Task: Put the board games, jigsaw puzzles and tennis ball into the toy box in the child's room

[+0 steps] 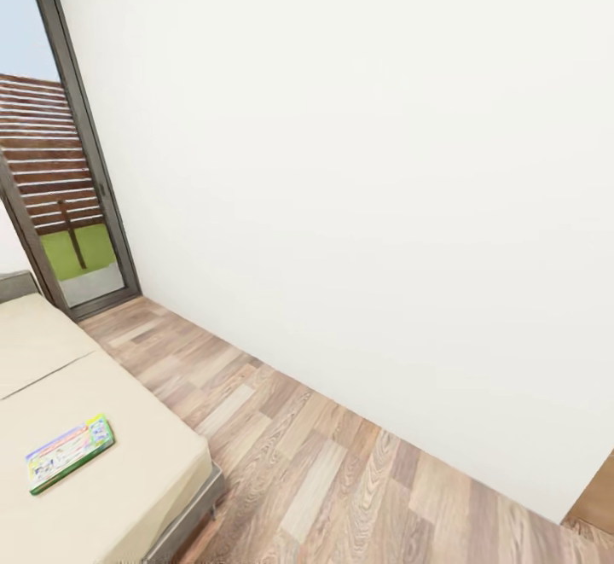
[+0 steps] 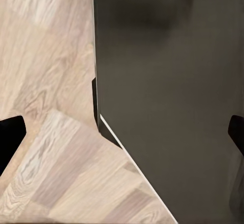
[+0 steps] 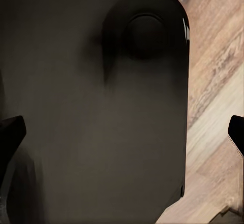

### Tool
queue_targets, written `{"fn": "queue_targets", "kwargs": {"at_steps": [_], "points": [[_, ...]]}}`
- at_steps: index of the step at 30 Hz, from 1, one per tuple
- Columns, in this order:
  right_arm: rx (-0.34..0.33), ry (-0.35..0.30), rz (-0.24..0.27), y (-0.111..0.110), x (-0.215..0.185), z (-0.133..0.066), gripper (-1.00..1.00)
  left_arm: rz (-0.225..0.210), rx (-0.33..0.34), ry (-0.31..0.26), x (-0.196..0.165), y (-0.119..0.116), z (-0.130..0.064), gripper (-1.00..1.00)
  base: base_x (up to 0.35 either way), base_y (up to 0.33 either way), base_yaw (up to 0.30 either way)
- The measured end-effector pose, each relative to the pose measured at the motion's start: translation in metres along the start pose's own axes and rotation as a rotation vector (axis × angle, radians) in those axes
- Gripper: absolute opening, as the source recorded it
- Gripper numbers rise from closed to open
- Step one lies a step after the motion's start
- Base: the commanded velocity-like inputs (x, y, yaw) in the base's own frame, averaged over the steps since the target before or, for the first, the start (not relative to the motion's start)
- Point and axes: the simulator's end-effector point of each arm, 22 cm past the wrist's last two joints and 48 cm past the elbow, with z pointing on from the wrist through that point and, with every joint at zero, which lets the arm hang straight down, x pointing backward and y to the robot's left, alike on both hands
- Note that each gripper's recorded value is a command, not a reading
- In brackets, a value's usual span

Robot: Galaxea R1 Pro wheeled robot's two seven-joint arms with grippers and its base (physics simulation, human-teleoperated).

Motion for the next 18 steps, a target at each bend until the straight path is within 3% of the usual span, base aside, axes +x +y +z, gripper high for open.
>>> {"fn": "queue_targets", "kwargs": {"at_steps": [9, 18], "points": [[0.009, -0.001, 0.006, -0.006, 0.0, 0.0, 1.0, 0.0, 0.0, 0.0, 0.0, 0.0, 0.0, 1.0, 0.0, 0.0, 0.279], [0.009, -0.048, 0.007, -0.006, -0.01, 0.0, 1.0, 0.0, 0.0, 0.0, 0.0, 0.0, 0.0, 1.0, 0.0, 0.0, 0.279]]}}
